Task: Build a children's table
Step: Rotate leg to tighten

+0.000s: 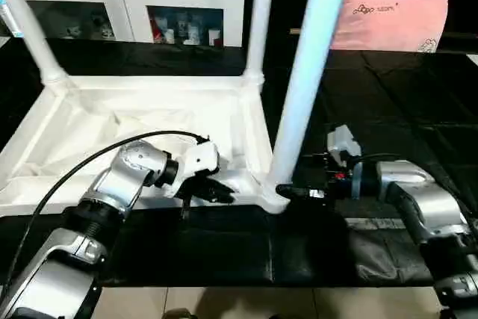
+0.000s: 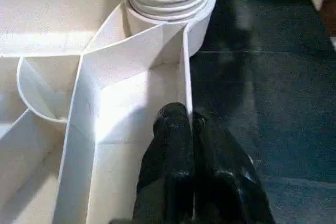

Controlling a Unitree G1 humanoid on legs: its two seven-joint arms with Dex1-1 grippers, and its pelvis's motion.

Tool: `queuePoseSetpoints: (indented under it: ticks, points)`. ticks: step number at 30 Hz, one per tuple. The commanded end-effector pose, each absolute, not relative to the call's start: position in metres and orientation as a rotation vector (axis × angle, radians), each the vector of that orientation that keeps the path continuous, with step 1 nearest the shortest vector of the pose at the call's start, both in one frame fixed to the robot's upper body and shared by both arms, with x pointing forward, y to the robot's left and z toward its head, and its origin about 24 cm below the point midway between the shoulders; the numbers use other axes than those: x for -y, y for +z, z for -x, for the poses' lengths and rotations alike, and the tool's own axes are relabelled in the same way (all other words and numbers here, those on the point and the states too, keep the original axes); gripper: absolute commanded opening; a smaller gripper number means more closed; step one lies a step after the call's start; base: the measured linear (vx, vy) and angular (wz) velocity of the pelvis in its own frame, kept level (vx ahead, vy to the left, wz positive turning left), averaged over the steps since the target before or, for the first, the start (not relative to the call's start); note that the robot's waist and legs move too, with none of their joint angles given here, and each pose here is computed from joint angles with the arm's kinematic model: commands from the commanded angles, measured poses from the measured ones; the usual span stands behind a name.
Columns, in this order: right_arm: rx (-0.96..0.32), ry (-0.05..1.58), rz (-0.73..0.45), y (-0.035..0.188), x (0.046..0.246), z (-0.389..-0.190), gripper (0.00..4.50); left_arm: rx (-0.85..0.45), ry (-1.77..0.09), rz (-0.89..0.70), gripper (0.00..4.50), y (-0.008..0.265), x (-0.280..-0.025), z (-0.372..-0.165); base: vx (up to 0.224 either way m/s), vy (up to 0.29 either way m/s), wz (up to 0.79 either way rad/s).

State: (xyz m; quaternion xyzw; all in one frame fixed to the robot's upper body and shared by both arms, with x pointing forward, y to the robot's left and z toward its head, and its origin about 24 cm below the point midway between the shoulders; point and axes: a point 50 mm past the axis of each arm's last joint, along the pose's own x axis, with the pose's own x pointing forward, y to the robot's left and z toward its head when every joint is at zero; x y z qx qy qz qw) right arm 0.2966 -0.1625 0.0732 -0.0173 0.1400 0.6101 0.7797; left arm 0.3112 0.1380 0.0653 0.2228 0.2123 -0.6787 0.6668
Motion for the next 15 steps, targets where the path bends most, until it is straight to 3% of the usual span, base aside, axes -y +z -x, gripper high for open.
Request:
queuePoseSetpoints:
  ticks: [1,7,15]
  points:
    - [-0.306,1.356,0.057,0.0761,0.1612,-0.2986,3.62,-0.413,-1.631,-0.546,0.00,0.0738,-0.1255,-0.3066,0.000,0.000,0.00]
    - [-0.346,1.431,0.054,0.0736,0.1586,-0.2971,2.91,-0.421,-1.640,-0.564,0.00,0.0721,-0.1252,-0.3045,0.000,0.000,0.00]
    - [-0.367,1.462,0.050,0.0709,0.1586,-0.2957,2.34,-0.431,-1.640,-0.567,0.00,0.0691,-0.1257,-0.3029,0.000,0.000,0.00]
